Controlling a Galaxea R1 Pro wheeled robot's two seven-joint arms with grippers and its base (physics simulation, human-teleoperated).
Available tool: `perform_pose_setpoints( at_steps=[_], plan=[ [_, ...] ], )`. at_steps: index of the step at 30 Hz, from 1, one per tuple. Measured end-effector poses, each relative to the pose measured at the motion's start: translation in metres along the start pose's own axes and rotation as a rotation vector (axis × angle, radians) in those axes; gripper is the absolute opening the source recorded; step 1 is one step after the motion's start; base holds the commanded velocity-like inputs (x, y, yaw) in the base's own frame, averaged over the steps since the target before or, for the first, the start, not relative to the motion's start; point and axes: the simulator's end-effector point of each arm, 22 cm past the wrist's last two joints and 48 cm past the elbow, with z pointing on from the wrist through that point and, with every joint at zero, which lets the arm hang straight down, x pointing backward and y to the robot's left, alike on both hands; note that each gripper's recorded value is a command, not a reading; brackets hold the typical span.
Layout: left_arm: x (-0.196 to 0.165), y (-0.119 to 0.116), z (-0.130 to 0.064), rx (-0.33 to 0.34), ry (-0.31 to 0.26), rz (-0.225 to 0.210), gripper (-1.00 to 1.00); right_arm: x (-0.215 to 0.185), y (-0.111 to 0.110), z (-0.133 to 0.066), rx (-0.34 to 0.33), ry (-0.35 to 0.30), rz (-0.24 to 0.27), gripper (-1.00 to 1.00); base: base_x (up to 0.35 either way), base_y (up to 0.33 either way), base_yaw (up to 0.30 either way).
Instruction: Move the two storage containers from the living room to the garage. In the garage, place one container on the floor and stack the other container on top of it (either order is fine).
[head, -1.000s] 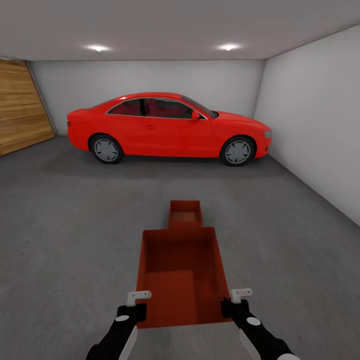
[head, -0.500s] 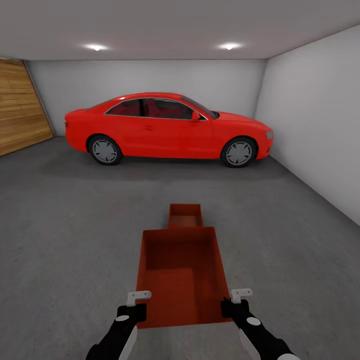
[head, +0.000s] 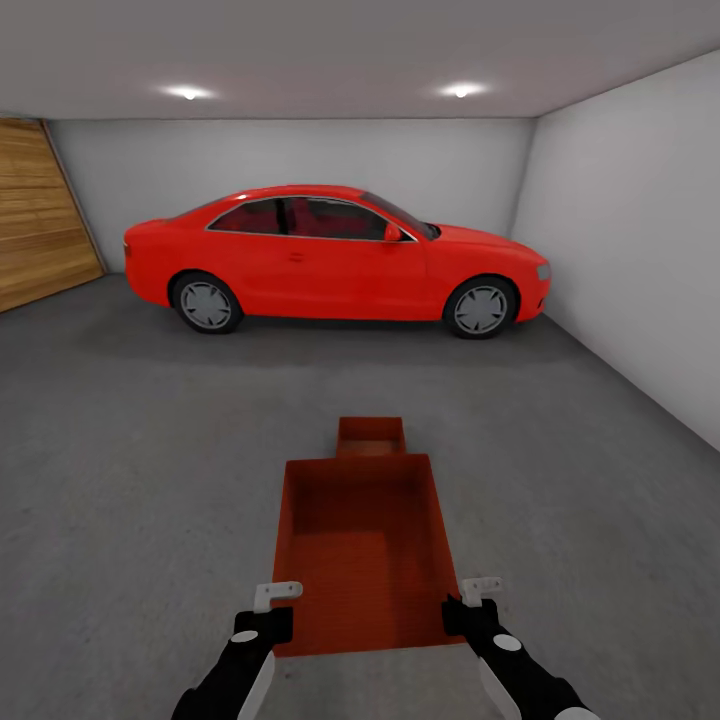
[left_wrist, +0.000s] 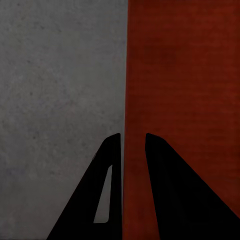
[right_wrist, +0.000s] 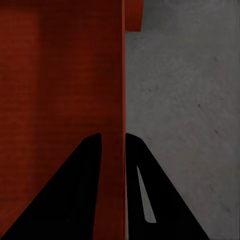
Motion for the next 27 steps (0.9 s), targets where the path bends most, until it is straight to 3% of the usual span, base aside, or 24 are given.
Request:
perform_pose_setpoints(
  at_steps=[27],
  plan=[
    [0.0004,-0.0002,0.0001,0.0,0.0,0.001,-1.0,0.0002,-0.0002,0.0,0.0,0.0,0.0,-1.0,0.329,0.0,0.0]
  ],
)
